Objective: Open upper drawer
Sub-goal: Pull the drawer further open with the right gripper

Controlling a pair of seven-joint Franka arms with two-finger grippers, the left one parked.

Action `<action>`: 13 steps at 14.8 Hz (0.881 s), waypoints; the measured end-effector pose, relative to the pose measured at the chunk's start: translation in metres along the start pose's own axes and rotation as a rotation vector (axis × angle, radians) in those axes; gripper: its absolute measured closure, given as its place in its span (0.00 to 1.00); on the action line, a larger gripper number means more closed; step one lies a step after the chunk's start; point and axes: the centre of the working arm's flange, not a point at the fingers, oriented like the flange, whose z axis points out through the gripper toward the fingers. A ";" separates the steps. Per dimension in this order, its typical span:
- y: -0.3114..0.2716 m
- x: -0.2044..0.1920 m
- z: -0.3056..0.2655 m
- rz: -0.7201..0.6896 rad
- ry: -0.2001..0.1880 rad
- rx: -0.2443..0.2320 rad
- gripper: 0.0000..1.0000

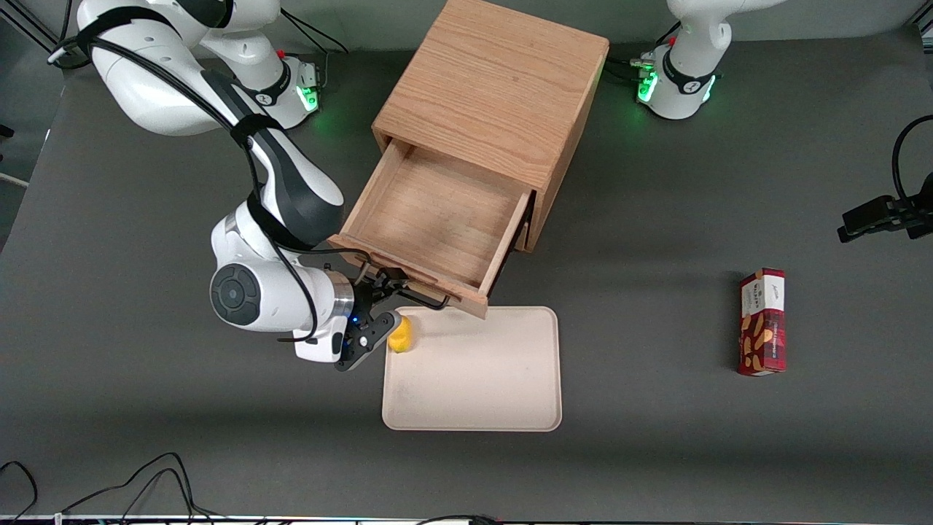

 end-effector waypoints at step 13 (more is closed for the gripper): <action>0.007 -0.002 -0.021 0.010 -0.019 0.012 0.00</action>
